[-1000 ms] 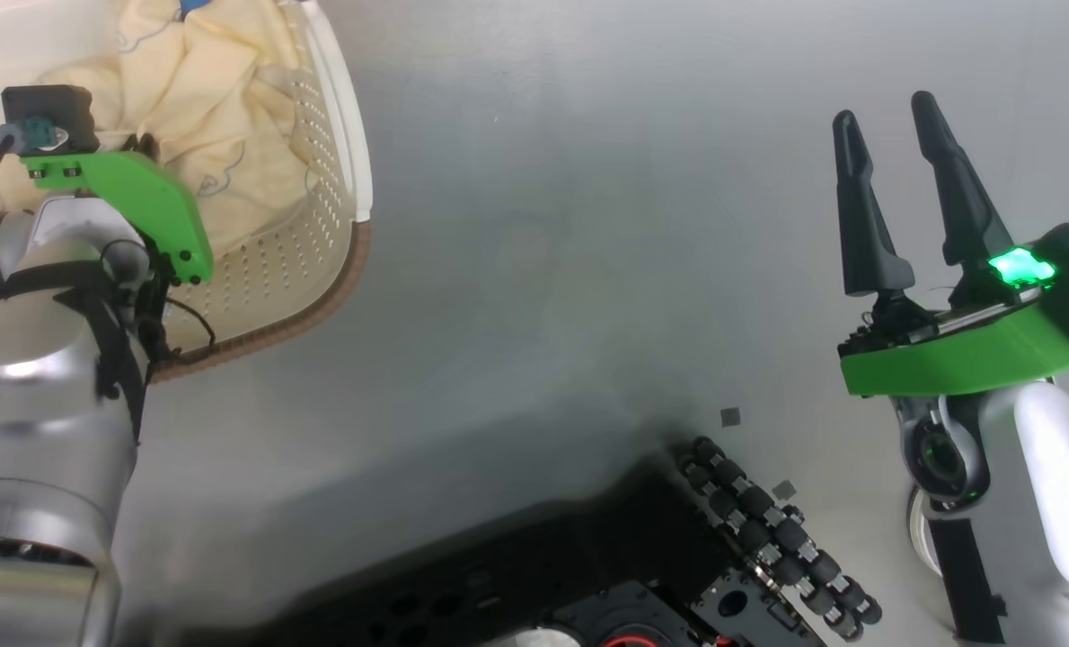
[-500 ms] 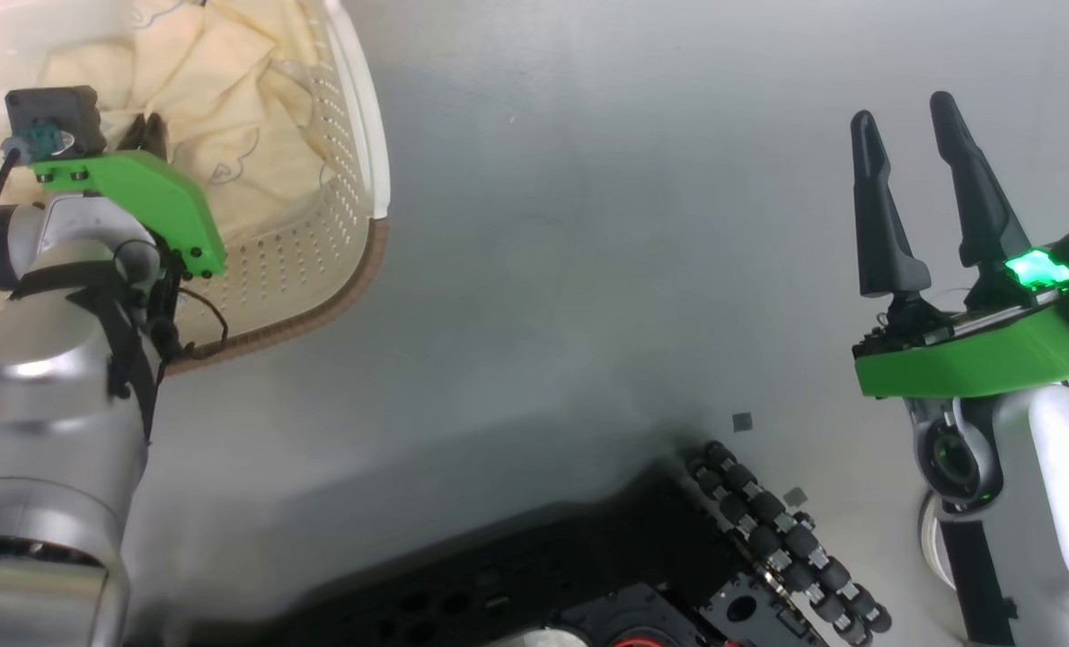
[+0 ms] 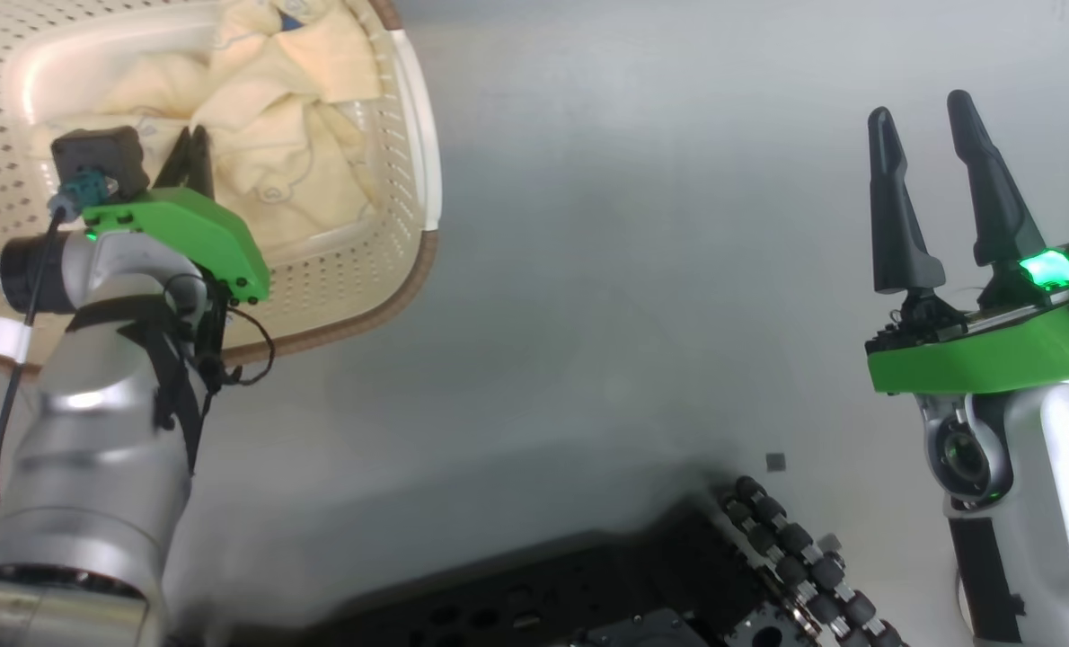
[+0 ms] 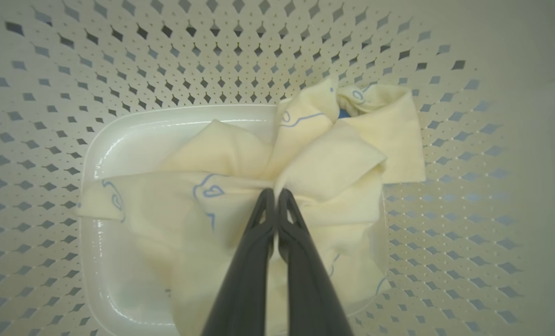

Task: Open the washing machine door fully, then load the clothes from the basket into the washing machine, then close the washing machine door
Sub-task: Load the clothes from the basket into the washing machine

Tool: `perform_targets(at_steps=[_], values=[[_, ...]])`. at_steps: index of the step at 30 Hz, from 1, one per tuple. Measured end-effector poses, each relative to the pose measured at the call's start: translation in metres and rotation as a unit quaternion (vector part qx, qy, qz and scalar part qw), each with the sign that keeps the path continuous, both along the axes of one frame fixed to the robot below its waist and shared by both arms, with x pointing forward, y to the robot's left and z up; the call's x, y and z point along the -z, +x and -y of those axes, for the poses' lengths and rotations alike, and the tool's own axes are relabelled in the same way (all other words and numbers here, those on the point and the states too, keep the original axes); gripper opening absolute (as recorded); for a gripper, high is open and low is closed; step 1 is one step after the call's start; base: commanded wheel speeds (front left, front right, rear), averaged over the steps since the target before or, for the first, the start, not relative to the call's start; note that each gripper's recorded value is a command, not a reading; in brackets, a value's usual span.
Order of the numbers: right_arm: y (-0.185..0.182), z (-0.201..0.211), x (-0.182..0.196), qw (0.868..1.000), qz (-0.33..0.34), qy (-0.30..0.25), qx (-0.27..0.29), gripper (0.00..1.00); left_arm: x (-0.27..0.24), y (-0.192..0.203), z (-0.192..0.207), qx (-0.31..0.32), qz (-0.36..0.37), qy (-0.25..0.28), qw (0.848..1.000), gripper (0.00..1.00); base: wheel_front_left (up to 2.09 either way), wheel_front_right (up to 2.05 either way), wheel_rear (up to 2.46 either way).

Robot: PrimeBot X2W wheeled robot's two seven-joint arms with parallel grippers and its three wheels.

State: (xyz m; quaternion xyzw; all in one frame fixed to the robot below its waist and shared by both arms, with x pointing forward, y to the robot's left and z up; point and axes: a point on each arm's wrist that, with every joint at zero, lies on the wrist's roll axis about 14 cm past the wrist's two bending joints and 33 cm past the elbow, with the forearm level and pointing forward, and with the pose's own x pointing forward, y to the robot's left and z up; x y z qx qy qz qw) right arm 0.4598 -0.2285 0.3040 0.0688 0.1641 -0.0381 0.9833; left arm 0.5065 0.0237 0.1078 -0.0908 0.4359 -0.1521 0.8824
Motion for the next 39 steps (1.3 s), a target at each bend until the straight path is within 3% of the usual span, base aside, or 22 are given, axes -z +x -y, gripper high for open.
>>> perform_targets(at_steps=[8,23,39], values=[[0.012,-0.011,-0.020,0.999,0.032,0.011,-0.013,1.00,-0.046,0.014,-0.009,-0.027,0.067,-0.016,0.997,0.00,0.00,0.00,0.00],[0.011,-0.027,-0.065,0.996,0.080,0.027,-0.030,1.00,-0.134,-0.005,-0.040,-0.060,0.172,-0.005,0.983,0.00,0.00,0.00,0.00],[-0.028,-0.038,-0.133,0.990,0.134,0.041,-0.035,1.00,-0.242,-0.067,-0.075,-0.093,0.272,0.023,0.958,0.00,0.00,0.00,0.00]])
